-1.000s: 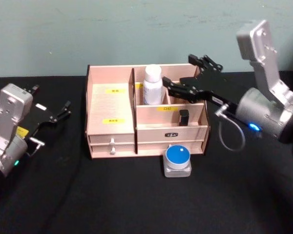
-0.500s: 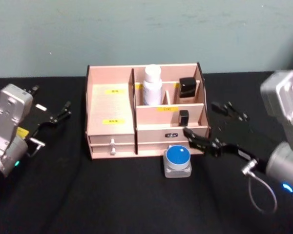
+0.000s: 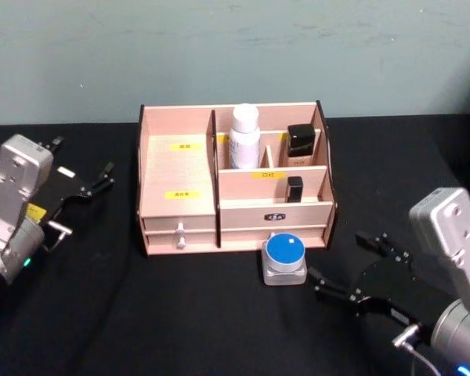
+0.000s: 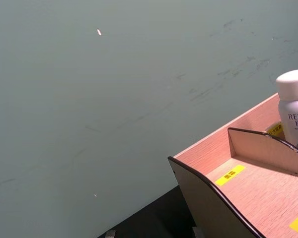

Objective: Pick up the facial cleanser and watermelon frost from the table and place them into the tiered storage box.

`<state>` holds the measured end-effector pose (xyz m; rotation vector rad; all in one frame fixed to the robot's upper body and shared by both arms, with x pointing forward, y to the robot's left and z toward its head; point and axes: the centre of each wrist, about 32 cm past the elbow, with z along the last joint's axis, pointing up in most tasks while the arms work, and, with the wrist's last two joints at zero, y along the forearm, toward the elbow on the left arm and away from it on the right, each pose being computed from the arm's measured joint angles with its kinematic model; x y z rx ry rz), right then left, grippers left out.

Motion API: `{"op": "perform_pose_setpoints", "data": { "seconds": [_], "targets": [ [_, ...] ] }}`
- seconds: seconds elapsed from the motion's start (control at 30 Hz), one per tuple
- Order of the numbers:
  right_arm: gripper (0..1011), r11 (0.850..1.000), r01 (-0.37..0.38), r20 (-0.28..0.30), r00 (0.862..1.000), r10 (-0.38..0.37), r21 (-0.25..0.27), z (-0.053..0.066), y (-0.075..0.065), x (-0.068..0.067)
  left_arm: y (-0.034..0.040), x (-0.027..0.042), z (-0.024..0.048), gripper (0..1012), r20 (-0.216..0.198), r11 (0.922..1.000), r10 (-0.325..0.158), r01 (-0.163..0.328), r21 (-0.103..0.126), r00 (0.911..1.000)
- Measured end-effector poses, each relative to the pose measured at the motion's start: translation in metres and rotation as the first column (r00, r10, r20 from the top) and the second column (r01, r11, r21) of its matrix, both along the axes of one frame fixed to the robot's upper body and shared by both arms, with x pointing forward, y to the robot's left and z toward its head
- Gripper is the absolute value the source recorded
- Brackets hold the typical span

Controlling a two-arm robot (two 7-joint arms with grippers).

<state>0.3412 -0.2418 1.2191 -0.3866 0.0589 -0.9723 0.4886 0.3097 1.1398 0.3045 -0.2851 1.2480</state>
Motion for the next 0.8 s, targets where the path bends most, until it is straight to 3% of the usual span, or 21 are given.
{"op": "perform_pose_setpoints", "data": {
  "seconds": [0.3,0.8],
  "targets": [
    [1002,0.999,0.037,-0.070,0.997,-0.039,-0.020,-0.014,0.013,0.009,0.0000,0.0000,0.0000,1001,0.000,1.0000,0.000,0.000,0.000,1.0000],
    [1002,0.999,0.047,-0.108,0.993,-0.048,-0.010,-0.029,0.022,0.027,0.0000,0.0000,0.0000,1001,0.000,1.0000,0.000,0.000,0.000,1.0000]
  ]
}}
